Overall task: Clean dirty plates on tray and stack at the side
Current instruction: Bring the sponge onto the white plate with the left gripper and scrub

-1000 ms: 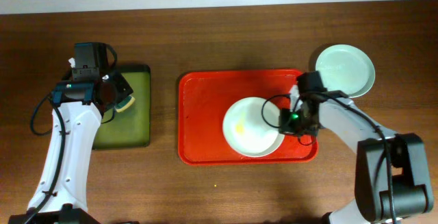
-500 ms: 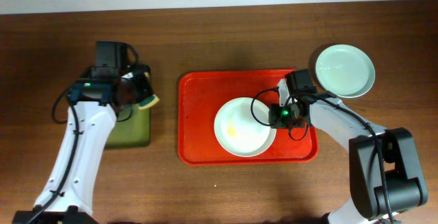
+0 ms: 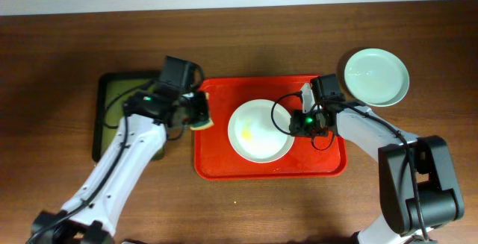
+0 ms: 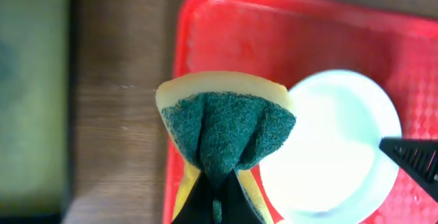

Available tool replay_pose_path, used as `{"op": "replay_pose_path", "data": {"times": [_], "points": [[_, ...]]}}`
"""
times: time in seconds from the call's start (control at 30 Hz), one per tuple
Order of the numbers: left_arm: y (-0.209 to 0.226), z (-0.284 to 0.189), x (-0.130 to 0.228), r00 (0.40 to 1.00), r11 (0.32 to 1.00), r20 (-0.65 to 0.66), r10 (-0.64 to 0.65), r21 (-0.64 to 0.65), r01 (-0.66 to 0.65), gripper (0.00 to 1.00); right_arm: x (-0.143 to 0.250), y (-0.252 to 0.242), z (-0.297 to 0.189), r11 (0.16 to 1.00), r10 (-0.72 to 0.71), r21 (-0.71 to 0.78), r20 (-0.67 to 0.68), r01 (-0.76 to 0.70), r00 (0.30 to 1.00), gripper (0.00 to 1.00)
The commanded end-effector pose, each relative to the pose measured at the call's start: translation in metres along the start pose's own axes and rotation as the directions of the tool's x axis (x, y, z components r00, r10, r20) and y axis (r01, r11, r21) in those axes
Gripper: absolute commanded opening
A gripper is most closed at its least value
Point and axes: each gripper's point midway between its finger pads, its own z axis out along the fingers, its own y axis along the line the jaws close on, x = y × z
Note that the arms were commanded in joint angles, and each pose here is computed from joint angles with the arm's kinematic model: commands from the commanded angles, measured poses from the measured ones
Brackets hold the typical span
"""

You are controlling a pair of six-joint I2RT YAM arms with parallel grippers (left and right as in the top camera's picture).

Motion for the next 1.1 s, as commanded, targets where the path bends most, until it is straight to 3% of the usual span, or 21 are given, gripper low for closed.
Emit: {"op": "replay_pose_path", "data": {"times": [0.0, 0.2, 0.77, 0.93, 1.07], "points": [[-0.024, 0.022, 0.014, 0.999, 0.999, -0.039, 0.012, 0.037, -0.011, 0.00, 0.007, 0.010, 0.007, 1.000, -0.006, -0.018, -0.026, 0.006, 1.000, 0.04], [-0.060, 0.056, 0.030, 0.997, 0.997, -0.067, 0.038, 0.070, -0.033, 0.00, 0.015, 0.033, 0.015, 0.997, -0.076, -0.018, -0.031, 0.076, 0.997, 0.04], [-0.071, 0.128, 0.080, 0.969, 0.996, -0.235, 0.078, 0.058, -0.066, 0.00, 0.015, 0.031, 0.016, 0.999, -0.038, 0.014, -0.025, 0.038, 0.999, 0.04], [-0.032, 0.133, 0.064, 0.982, 0.979, -0.149, 0.115, -0.153, -0.137, 0.00, 0.016, 0.031, 0.016, 0.999, -0.036, 0.015, -0.029, 0.037, 0.999, 0.04], [0.012, 0.113, 0.042, 0.985, 0.894, -0.069, 0.159, -0.412, -0.173, 0.00, 0.016, 0.030, 0.017, 0.999, -0.036, 0.017, -0.033, 0.036, 0.999, 0.04]]}}
